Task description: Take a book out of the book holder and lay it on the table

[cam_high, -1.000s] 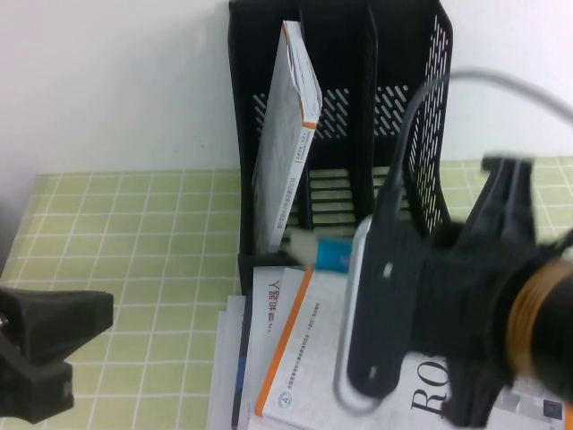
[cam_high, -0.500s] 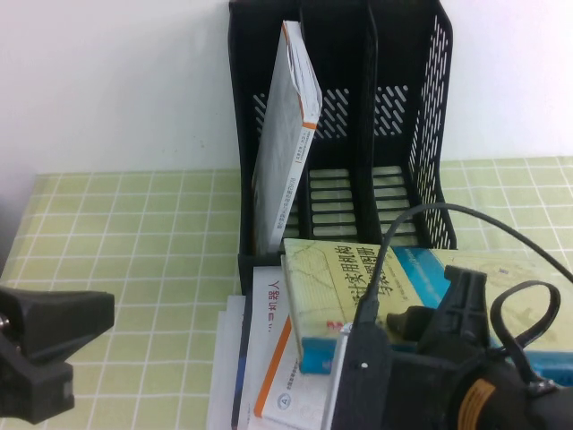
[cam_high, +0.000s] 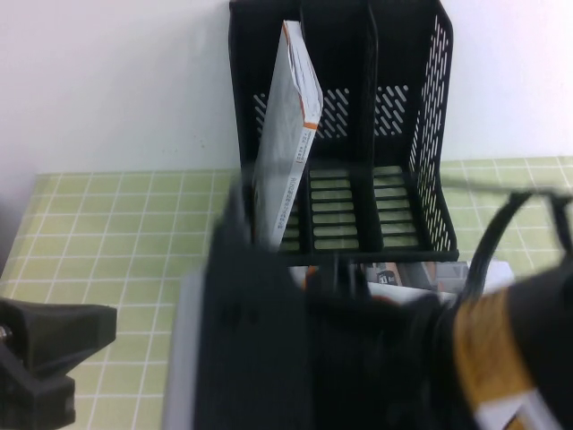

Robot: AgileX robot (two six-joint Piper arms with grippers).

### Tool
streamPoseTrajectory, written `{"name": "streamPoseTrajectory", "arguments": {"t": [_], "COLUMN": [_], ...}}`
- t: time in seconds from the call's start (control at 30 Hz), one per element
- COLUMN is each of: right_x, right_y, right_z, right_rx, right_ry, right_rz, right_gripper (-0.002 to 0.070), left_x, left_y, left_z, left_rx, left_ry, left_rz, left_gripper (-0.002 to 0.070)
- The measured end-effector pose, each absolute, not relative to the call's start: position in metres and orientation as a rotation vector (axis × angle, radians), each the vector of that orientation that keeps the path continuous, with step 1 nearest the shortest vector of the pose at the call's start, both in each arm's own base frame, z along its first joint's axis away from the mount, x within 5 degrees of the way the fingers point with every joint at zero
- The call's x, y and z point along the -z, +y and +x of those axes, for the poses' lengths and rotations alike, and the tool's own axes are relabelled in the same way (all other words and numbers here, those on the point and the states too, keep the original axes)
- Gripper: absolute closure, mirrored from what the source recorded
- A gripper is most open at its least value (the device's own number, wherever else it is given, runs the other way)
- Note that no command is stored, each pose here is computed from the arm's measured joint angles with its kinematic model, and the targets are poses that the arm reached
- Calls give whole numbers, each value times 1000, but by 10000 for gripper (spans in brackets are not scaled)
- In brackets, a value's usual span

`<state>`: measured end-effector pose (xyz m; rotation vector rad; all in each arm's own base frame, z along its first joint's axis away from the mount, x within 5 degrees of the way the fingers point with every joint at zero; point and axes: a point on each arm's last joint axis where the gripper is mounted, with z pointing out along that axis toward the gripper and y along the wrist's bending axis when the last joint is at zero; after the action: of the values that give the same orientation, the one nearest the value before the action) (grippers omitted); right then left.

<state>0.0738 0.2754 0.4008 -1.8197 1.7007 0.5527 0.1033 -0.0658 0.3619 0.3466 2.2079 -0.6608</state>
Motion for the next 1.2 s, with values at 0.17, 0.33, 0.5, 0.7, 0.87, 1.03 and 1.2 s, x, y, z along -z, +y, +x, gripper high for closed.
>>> {"name": "streamPoseTrajectory", "arguments": {"t": [0.17, 0.33, 0.5, 0.7, 0.87, 1.03, 1.2], "right_x": [-454, -480, -508, -489, -435, -364, -303], "right_y": [261, 217, 141, 82, 74, 93, 107], "right_z": [98, 130, 140, 113, 83, 86, 102], "right_rx": [-281, -2, 115, 114, -132, -314, -235], "right_ry": [1625, 1709, 1743, 1740, 1711, 1655, 1642], "right_rz": [-1586, -1316, -1101, -1086, -1133, -1093, -1165], "right_gripper": [389, 637, 672, 676, 677, 678, 678], "left_x": [-363, -369, -375, -370, -340, -312, -292], "left_y": [-64, -52, -32, -10, -4, -10, -14], "left_z": [100, 84, 48, 5, -4, 7, 23], "left_rx": [643, 558, 460, 394, 389, 444, 435], "left_ry": [2194, 2132, 2036, 1929, 1936, 1958, 1923], "left_rz": [354, 342, 281, 188, 123, 105, 102], "left_gripper": [678, 678, 678, 678, 678, 678, 678]}}
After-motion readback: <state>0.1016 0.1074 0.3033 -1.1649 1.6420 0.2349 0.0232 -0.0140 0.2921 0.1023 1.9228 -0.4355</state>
